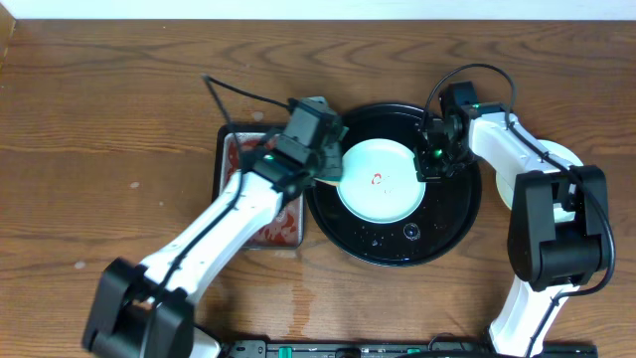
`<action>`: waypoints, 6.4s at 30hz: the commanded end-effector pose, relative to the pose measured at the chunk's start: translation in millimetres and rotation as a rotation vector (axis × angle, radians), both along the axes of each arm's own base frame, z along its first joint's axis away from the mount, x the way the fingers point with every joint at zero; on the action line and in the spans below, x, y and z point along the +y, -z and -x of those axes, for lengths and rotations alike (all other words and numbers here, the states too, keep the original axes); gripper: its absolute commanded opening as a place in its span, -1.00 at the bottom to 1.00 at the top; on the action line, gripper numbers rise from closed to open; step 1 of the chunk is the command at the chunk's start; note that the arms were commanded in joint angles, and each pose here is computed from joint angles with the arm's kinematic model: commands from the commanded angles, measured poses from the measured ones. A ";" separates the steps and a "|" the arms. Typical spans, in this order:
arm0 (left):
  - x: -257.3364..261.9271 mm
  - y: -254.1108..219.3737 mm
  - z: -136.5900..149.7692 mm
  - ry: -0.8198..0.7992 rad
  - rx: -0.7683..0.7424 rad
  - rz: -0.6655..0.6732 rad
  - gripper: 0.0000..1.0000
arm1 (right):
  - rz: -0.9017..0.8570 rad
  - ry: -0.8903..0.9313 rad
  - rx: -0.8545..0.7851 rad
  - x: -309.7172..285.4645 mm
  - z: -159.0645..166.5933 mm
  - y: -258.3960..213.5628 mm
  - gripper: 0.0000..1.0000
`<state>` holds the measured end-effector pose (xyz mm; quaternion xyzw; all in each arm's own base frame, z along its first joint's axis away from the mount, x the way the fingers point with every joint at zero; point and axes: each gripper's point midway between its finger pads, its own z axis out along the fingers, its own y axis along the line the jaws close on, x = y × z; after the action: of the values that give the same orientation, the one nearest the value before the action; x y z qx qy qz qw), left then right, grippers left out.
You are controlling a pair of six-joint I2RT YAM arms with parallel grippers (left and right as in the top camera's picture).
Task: Clean dirty plates on tray and stack at the side
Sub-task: 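Move the sponge over the mint plate held by right gripper, then scrub the red-marked mint plate with the sponge using left gripper, then carry the sponge back and lower it into the water tray with left gripper, then lift the scrubbed mint plate off the black tray with right gripper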
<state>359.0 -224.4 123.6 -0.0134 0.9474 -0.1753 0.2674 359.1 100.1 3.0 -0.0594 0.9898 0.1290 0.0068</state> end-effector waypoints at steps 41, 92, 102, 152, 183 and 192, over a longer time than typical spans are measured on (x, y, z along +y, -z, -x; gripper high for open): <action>-19.9 105.5 -0.4 -0.196 0.163 -0.092 -0.85 | 0.021 -0.054 0.023 8.5 12.4 4.8 -0.97; -39.3 61.1 8.4 -0.057 0.114 -0.022 -0.85 | 0.022 -0.054 0.027 8.3 13.4 4.8 -0.98; -71.4 80.2 14.4 0.007 0.097 -0.010 -0.85 | 0.022 -0.054 0.027 8.3 13.4 4.8 -0.97; 133.2 45.7 21.9 -0.106 0.213 -0.308 -0.85 | 0.022 -0.054 0.028 8.2 13.5 4.9 -0.98; 141.0 54.7 27.5 -0.117 0.236 -0.319 0.39 | 0.022 -0.054 0.028 8.3 13.5 4.8 -0.98; 149.7 30.7 56.6 -0.116 0.267 -0.328 0.58 | 0.025 -0.030 0.022 8.4 10.6 5.0 -0.97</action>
<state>307.5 -80.2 96.0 -0.0450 0.9864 -0.0100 0.1579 352.4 116.5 4.3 -0.0771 0.9874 0.1383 -0.0001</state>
